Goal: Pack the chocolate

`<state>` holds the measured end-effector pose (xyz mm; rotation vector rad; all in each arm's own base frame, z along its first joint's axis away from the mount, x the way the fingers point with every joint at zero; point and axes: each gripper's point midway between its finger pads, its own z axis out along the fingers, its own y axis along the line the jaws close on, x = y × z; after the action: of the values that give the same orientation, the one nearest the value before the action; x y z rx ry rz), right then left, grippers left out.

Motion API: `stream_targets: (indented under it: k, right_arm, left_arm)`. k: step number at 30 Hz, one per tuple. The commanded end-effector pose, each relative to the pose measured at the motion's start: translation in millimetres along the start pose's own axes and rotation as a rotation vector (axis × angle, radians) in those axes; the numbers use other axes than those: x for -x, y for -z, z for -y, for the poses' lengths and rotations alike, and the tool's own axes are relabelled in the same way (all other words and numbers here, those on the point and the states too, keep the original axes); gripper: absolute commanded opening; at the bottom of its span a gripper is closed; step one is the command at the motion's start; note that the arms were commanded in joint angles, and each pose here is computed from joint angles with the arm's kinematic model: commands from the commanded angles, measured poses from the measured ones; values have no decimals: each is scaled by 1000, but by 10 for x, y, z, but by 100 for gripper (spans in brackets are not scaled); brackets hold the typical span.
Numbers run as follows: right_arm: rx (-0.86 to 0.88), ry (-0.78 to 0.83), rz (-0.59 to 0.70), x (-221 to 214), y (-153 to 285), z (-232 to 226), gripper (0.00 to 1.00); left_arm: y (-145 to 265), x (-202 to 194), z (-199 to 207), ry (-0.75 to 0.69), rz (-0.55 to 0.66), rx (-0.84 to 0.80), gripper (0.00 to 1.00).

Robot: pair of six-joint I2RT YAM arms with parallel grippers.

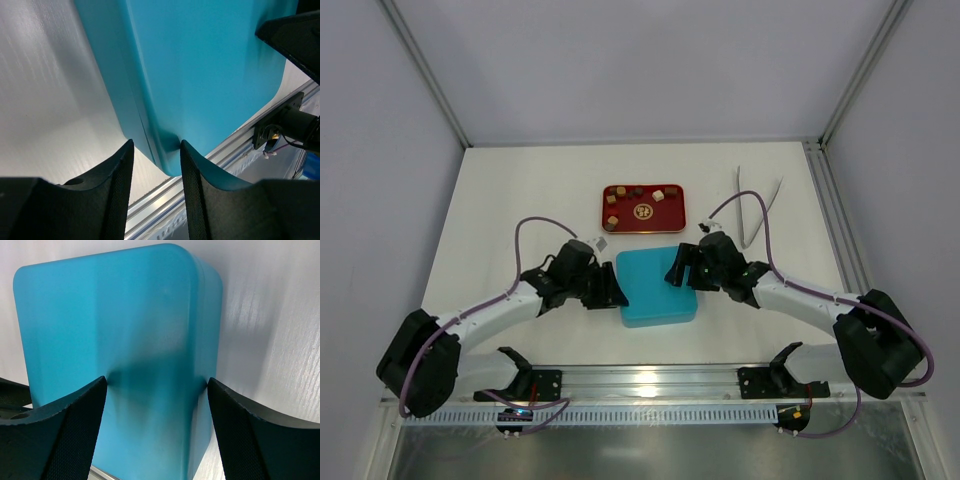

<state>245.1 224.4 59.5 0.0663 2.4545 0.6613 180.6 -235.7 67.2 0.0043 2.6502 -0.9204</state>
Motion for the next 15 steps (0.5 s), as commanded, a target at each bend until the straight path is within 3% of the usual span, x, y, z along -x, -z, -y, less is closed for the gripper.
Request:
stream_targets:
  k: [1, 10, 15]
  right_arm:
    - [-130, 25, -107, -366, -4, 404, 80]
    - [-111, -1, -129, -485, -10, 447, 80]
    - [-103, -11, -122, -497, -7, 463, 80]
  left_arm:
    - [-72, -286, -598, 28, -75, 237, 39]
    - [-212, -673, -914, 85, -164, 346, 29]
    - [-215, -739, -906, 78, -173, 351, 30]
